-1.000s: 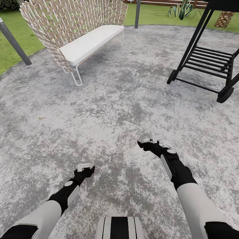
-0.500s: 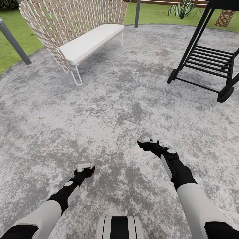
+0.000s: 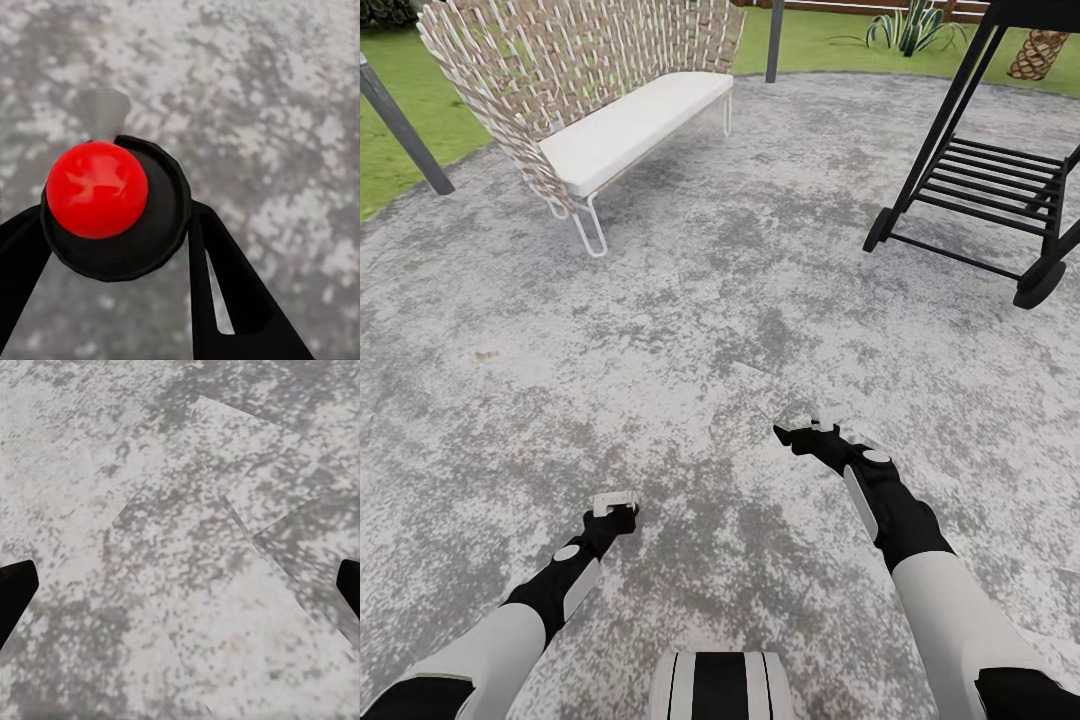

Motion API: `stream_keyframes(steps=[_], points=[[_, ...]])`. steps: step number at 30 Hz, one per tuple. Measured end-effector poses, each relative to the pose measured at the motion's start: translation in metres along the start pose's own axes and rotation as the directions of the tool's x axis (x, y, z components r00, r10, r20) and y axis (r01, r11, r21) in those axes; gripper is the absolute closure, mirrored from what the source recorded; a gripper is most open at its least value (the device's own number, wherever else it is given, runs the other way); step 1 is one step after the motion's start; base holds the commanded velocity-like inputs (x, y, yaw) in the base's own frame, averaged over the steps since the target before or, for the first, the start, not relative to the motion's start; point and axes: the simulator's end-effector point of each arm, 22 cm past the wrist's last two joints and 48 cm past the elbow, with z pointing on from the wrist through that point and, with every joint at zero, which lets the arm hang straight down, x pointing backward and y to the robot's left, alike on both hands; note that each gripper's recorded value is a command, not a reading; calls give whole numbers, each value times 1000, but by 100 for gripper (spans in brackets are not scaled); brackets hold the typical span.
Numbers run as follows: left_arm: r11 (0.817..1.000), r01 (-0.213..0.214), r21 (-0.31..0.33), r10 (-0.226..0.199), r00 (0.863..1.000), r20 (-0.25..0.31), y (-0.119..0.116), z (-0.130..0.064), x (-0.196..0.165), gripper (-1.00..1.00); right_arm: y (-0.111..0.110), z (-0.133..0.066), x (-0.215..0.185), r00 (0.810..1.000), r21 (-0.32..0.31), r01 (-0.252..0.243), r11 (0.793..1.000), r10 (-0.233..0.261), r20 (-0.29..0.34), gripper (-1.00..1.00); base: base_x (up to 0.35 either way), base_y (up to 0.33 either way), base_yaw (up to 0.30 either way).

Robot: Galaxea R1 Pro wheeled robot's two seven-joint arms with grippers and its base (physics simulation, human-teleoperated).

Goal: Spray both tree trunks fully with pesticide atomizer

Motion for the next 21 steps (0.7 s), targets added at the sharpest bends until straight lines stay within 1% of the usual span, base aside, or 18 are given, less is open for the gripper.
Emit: stream_keyframes(steps=[11, 12, 21], points=[[1000, -1, 1, 1, 1000, 1, 1, 0, -1, 100, 0, 0, 0, 1000, 0, 0, 1000, 0, 0, -100, 0, 0, 0], [1000, -1, 11, 1, 1000, 5, -2, -1, -3, 100, 0, -1, -3, 1000, 0, 1, 1000, -1, 4, -100, 0, 0, 0], [1000, -4, 16, 3, 999, 41, -6, -9, -26, 100, 5, -13, -27, 999, 0, 13, 1000, -13, 39, -100, 0, 0, 0]])
